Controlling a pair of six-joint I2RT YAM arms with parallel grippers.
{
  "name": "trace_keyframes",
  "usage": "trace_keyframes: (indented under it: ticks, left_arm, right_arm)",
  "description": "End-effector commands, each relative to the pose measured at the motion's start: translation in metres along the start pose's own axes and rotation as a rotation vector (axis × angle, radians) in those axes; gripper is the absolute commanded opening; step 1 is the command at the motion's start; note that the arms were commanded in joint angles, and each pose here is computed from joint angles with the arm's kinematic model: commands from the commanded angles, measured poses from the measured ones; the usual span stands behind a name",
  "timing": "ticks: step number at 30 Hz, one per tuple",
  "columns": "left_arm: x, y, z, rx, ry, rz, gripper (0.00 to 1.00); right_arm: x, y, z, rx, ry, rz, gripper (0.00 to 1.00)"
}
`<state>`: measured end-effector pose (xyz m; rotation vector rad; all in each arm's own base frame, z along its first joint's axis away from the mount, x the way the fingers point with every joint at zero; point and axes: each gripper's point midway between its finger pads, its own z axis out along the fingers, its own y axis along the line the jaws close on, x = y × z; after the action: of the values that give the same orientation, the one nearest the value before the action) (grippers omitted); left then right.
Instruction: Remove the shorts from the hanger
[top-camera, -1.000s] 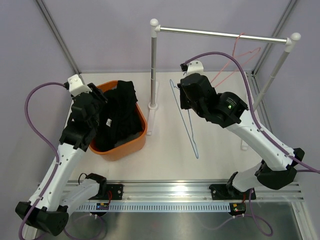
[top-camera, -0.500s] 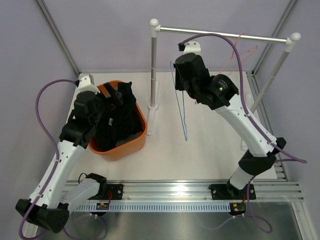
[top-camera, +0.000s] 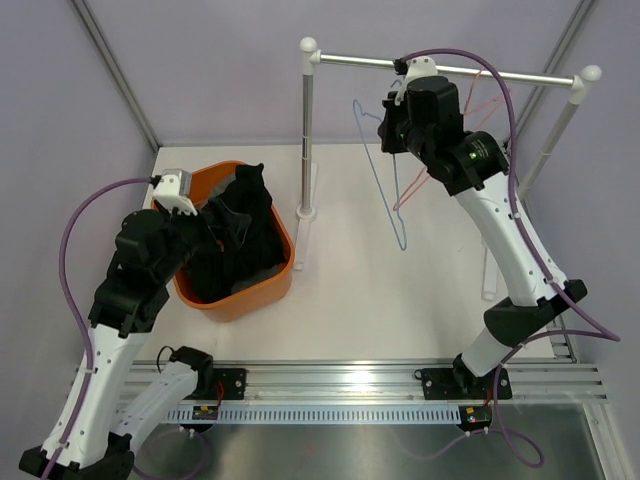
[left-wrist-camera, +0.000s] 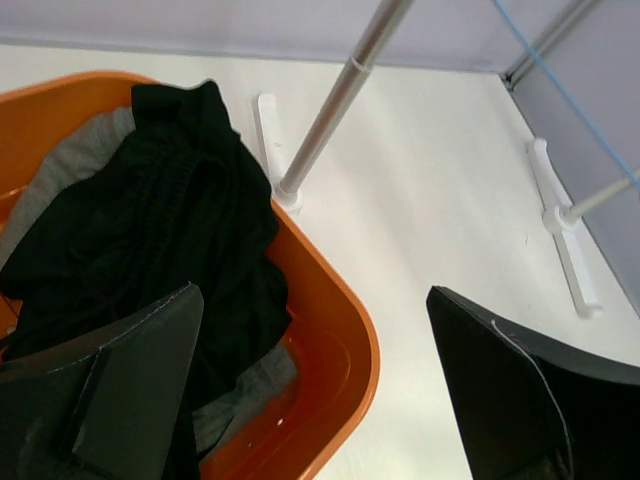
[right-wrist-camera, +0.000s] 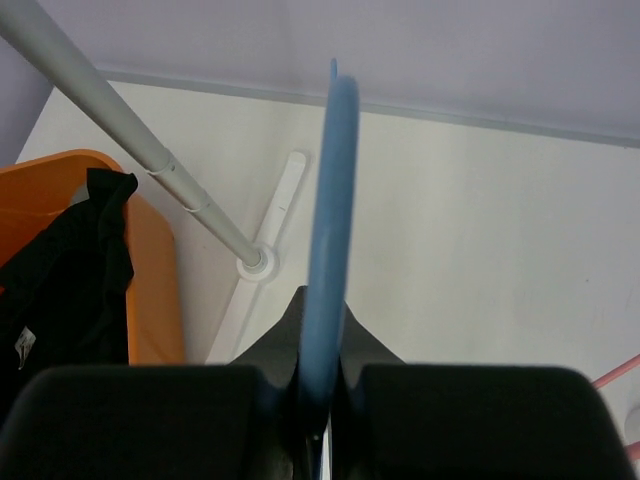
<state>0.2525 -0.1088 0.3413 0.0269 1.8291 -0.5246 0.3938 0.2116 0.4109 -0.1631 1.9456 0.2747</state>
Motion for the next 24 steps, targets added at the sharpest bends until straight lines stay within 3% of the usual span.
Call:
trace_keyframes:
  ticks: [1, 15, 24]
  left_arm:
    - [0.024, -0.005, -0.009, 0.071, 0.052, 0.057, 0.99]
    - [0.073, 0.012, -0.014, 0.072, 0.099, 0.098, 0.99]
    - [0.085, 0.020, -0.015, 0.051, 0.106, 0.107, 0.99]
  right_arm:
    - [-0.035, 0.006, -0.019, -0.123, -0.118, -0.022, 0.00]
    - [-0.052, 0.009, -0.012, -0.203, -0.146, -0.019, 0.00]
    - [-0.071, 0.020, -0.020, -0.238, -0.161, 0.099, 0.00]
